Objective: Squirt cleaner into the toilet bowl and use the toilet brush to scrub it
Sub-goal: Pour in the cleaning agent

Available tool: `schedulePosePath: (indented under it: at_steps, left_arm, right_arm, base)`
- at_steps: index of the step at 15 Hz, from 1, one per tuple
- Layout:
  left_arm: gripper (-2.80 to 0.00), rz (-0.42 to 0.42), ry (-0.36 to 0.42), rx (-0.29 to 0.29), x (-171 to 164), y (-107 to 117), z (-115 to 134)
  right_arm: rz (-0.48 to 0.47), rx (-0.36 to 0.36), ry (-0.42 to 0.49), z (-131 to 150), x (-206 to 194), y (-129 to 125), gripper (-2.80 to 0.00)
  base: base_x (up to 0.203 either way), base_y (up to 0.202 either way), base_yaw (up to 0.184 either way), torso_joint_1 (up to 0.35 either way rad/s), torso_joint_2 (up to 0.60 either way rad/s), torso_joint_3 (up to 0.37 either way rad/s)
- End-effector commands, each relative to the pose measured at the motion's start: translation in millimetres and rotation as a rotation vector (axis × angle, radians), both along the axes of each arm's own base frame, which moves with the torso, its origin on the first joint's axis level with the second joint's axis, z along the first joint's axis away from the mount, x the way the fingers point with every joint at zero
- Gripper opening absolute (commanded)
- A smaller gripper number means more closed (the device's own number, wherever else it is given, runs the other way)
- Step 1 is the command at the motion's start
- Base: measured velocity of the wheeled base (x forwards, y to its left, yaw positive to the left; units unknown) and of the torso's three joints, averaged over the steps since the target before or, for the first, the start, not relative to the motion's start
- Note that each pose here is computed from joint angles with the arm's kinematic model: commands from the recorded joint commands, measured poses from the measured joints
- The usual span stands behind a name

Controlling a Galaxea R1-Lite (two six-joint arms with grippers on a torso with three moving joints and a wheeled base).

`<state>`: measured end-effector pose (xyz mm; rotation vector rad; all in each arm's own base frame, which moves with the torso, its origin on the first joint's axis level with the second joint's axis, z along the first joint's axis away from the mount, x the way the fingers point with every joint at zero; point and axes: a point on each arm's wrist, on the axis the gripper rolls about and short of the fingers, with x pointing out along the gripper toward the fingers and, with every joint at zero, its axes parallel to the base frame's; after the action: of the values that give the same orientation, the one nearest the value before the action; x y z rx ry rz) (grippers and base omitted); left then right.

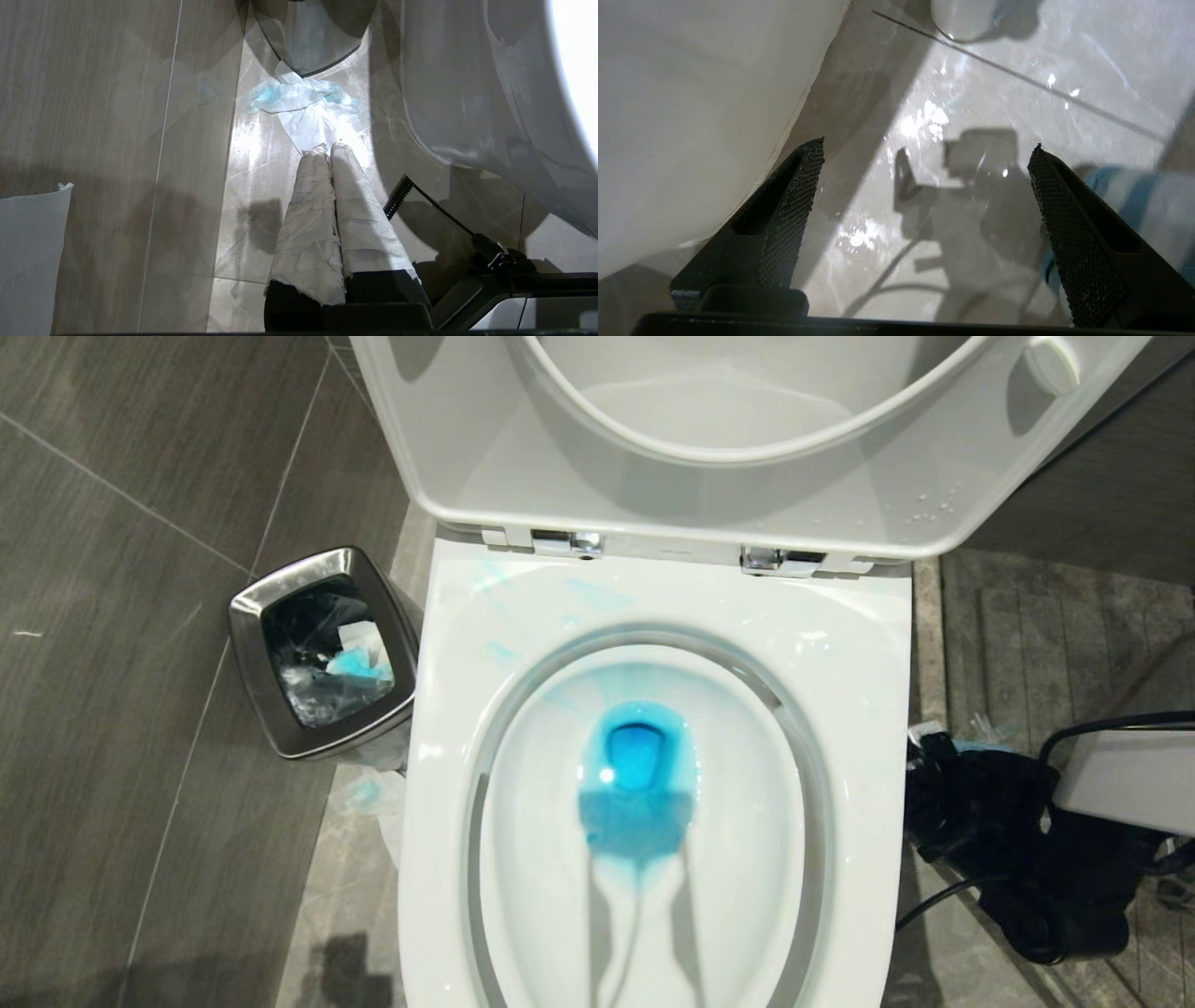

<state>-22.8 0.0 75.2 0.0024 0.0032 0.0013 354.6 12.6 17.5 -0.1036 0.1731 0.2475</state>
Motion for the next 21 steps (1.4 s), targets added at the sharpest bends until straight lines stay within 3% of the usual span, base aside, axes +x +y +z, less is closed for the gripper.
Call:
schedulePosePath:
  at_steps: [1,6,8,11,16,18,21]
  left_arm:
    - [-2.80,0.000,0.001,0.001,0.1,0.0,0.0]
    - [-2.80,0.000,0.001,0.001,0.1,0.0,0.0]
    - [-2.80,0.000,0.001,0.001,0.1,0.0,0.0]
    - [-2.80,0.000,0.001,0.001,0.1,0.0,0.0]
    - [-2.80,0.000,0.001,0.001,0.1,0.0,0.0]
    - [-2.80,0.000,0.001,0.001,0.1,0.0,0.0]
    - [-2.80,0.000,0.001,0.001,0.1,0.0,0.0]
  right_arm:
    - [-0.040,0.007,-0.031,10.3,-0.9,-4.0,0.00]
    - [-0.042,0.006,-0.045,6.4,8.3,-1.7,0.00]
    - [-0.031,0.004,-0.053,4.4,12.7,10.0,0.00]
    - [-0.066,-0.005,-0.052,-1.3,17.4,22.8,0.00]
    - [-0.102,-0.007,-0.074,3.0,20.8,21.4,0.00]
    - [-0.157,-0.012,-0.097,2.6,29.2,21.8,0.00]
    - [-0.174,0.020,-0.139,5.1,42.6,28.1,0.00]
  base:
    - [0.000,0.000,0.000,0.000,0.00,0.000]
    - [0.000,0.000,0.000,0.000,0.00,0.000]
    - [0.000,0.000,0.000,0.000,0.00,0.000]
    - [0.000,0.000,0.000,0.000,0.00,0.000]
    - [0.000,0.000,0.000,0.000,0.00,0.000]
    - [0.000,0.000,0.000,0.000,0.00,0.000]
    - [0.000,0.000,0.000,0.000,0.00,0.000]
